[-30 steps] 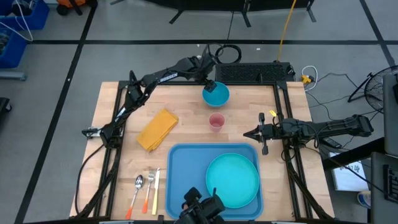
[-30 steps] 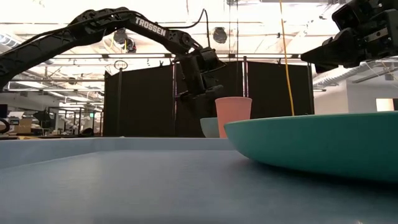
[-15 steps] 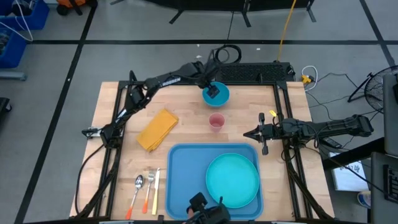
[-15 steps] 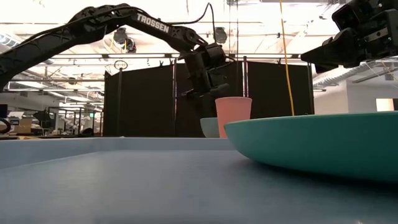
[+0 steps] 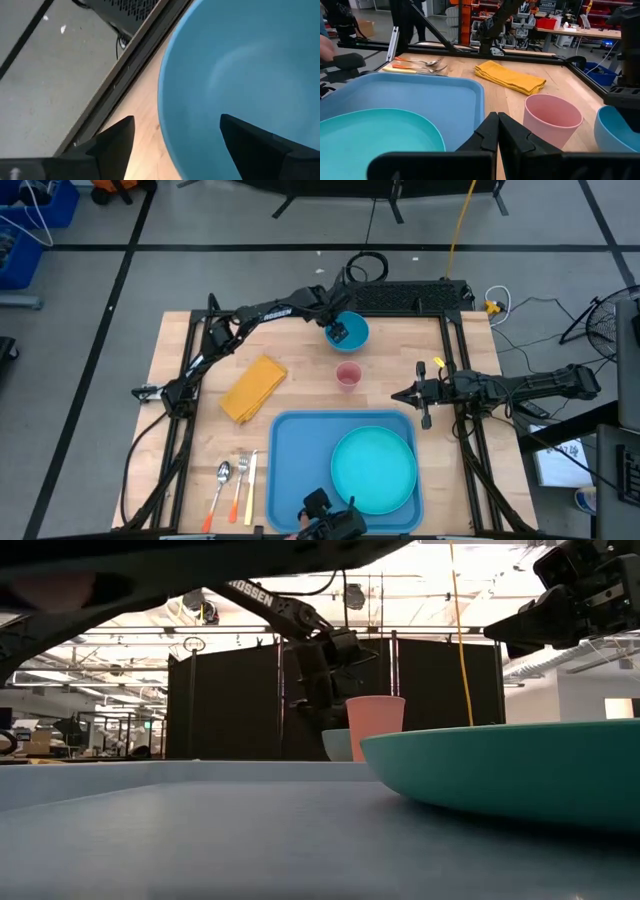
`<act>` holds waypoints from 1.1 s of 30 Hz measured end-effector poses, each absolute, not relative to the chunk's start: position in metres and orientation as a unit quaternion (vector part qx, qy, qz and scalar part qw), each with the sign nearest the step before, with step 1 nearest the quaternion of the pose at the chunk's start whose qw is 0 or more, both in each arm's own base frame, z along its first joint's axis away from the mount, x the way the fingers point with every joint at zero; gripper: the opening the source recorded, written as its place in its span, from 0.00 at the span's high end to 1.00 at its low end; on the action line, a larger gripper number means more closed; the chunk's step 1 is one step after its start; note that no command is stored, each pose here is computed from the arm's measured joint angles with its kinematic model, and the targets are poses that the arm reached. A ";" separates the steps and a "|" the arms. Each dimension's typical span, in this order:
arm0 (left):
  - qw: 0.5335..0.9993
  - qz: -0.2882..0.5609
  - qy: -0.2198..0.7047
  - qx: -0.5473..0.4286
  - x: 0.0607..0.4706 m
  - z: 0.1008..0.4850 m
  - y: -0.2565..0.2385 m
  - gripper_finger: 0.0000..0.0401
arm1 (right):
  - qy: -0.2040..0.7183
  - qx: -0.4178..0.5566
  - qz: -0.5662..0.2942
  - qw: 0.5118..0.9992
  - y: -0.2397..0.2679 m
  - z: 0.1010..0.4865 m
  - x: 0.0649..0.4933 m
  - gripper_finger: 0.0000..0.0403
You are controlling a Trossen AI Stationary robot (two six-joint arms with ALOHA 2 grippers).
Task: Set up tray
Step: Put the blue bowl on top of the green plate
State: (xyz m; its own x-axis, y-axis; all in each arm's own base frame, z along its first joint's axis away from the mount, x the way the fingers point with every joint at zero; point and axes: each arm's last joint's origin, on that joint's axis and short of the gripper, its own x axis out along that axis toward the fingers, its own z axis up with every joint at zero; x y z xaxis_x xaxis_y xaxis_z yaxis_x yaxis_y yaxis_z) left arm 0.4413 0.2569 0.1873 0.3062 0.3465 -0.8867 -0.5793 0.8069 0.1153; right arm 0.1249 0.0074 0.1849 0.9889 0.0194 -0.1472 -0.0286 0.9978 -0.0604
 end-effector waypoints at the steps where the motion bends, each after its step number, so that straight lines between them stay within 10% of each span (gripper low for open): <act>1: 0.803 0.288 0.510 -0.109 0.442 0.188 0.257 0.30 | 0.073 -0.032 0.012 0.997 0.007 0.185 0.125 1.00; 14: 0.833 0.269 0.471 -0.110 0.450 0.192 0.258 0.95 | 0.073 -0.033 0.012 0.997 0.007 0.185 0.125 1.00; 33: 0.889 0.236 0.367 -0.142 0.430 0.276 0.256 0.98 | 0.072 -0.027 0.012 0.997 0.007 0.185 0.125 1.00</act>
